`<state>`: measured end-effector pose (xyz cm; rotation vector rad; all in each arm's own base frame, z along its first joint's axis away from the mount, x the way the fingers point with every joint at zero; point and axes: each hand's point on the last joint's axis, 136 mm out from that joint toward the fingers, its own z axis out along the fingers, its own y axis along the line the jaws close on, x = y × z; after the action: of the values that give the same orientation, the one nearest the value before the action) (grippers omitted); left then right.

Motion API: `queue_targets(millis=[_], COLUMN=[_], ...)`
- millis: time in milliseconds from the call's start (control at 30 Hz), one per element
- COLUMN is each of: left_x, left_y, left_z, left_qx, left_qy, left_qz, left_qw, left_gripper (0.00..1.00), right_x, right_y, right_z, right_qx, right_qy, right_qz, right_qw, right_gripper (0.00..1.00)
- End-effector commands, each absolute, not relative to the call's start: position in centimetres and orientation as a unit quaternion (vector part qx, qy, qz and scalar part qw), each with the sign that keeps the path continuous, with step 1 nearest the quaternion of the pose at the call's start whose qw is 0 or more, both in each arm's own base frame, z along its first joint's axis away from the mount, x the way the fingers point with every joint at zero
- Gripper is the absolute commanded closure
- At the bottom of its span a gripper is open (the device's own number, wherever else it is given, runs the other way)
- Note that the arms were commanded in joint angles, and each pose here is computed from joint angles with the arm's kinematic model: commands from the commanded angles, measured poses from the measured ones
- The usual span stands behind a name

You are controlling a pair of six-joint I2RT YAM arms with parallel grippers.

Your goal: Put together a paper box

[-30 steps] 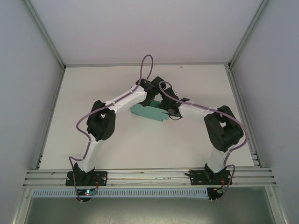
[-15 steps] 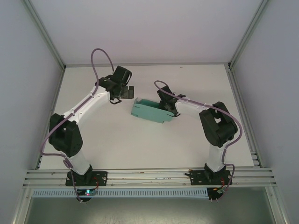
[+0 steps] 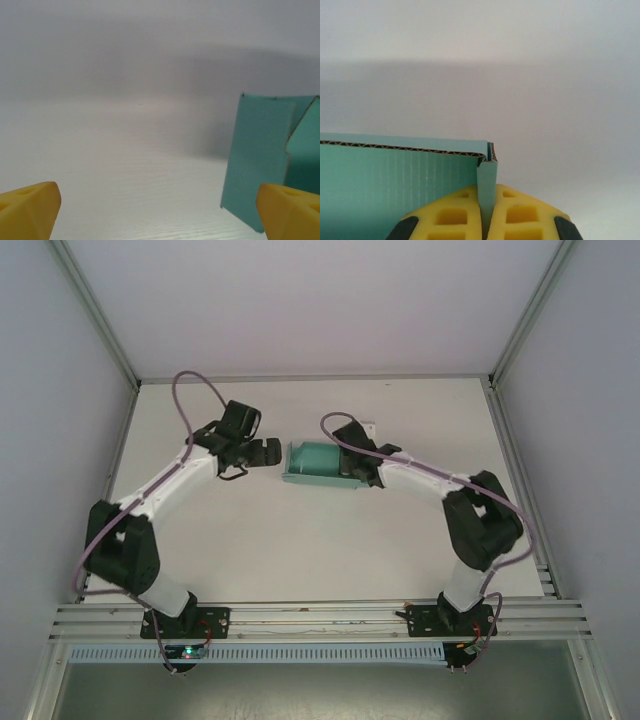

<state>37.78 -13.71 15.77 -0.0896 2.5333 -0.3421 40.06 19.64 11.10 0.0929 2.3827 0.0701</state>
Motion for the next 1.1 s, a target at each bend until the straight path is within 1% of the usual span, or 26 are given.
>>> queue_targets(millis=[0,100,200,300,367,433,500,533,600,667,767,867,1000,1067], left_x=[38.6,37.9,36.6,35.8,35.5,35.6,35.5,35.5,35.2,35.0,35.5,36.9,37.8,38.5], left_y=[-14.2,-13.8,-15.7,-16.7,-17.5,-18.2,-18.9,-19.4,-20.3,-21.0,-21.5,-21.2,-22.0,-22.1], left_z=[20.1,22.1,24.5,25.2,25.3,24.9,24.6,24.5,24.6,24.8,24.4,23.4,22.4,21.9], left_qx=[-0.027,-0.024,0.038,0.081,0.107,0.123,0.142,0.153,0.173,0.189,0.187,0.165,0.164,0.157], left_qy=[0.897,0.864,0.825,0.802,0.789,0.787,0.782,0.777,0.765,0.755,0.76,0.785,0.804,0.818], left_qz=[-0.229,-0.282,-0.338,-0.358,-0.376,-0.39,-0.405,-0.415,-0.438,-0.452,-0.439,-0.393,-0.348,-0.307], left_qw=[0.377,0.416,0.451,0.472,0.474,0.463,0.453,0.448,0.439,0.436,0.441,0.45,0.454,0.46], left_gripper=[0.0,0.01,0.0,0.04,0.1,0.18,0.29,0.33,0.37,0.45,0.46,0.45,0.46,0.47], right_x=[42.1,41.4,40.4,39.3,38.7,38.6,38.4,38.4,38.4,38.6,38.5,38.6,38.9,38.9], right_y=[19.3,19.5,20.0,20.9,21.4,21.8,21.9,22.1,22.3,22.3,22.7,22.5,22.4,22.6], right_z=[19.6,24.0,26.0,27.2,27.7,28.0,28.3,28.6,28.8,28.7,28.8,28.5,27.9,27.7], right_qx=[0.018,-0.008,-0.037,-0.058,-0.062,-0.065,-0.061,-0.062,-0.061,-0.063,-0.066,-0.053,-0.037,-0.03], right_qy=[0.836,0.763,0.728,0.699,0.684,0.68,0.677,0.675,0.676,0.681,0.681,0.69,0.702,0.705], right_qz=[0.037,0.066,0.059,0.064,0.076,0.082,0.087,0.095,0.1,0.094,0.107,0.102,0.091,0.085], right_qw=[0.548,0.643,0.682,0.71,0.723,0.726,0.728,0.729,0.728,0.723,0.722,0.715,0.705,0.704], right_gripper=[1.0,1.0,1.0,1.0,1.0,1.0,1.0,1.0,1.0,1.0,1.0,1.0,1.0,1.0])
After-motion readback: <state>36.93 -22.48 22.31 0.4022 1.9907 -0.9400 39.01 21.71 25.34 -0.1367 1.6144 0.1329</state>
